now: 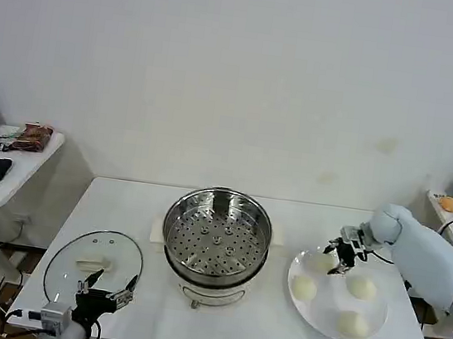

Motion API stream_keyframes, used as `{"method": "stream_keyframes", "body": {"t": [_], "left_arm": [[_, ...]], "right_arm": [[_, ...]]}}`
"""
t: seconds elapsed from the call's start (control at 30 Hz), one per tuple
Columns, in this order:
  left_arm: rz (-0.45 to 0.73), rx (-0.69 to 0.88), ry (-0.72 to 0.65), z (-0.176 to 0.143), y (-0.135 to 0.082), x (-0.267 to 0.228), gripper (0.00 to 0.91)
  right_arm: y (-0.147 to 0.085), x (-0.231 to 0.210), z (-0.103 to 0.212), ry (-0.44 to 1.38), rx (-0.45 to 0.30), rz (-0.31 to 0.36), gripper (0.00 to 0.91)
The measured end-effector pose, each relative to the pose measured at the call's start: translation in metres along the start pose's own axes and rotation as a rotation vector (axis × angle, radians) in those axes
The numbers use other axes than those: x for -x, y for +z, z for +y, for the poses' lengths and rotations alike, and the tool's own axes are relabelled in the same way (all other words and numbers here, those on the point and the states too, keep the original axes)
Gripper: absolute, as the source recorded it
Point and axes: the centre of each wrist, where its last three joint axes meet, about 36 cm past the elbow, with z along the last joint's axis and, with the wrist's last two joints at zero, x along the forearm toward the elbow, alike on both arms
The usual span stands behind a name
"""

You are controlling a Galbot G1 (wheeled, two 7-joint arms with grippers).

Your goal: Take steamed baozi put them in steamer then cover it.

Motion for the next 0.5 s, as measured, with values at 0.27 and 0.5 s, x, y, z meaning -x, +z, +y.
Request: {"method": "stream_keyframes", "body": {"t": [0.27, 0.5], "left_arm": [[-0.001, 0.002, 0.001, 0.000, -0.001, -0.002, 0.907], [-0.004, 0.004, 0.005, -0.001, -0.002, -0.003, 0.907]], "right_arm": [[-0.002, -0.049, -0.005, 0.047, -0.036, -0.008, 0.645], [-0.023, -0.090, -0.017, 0.105, -0.117, -0.043, 0.645]]}}
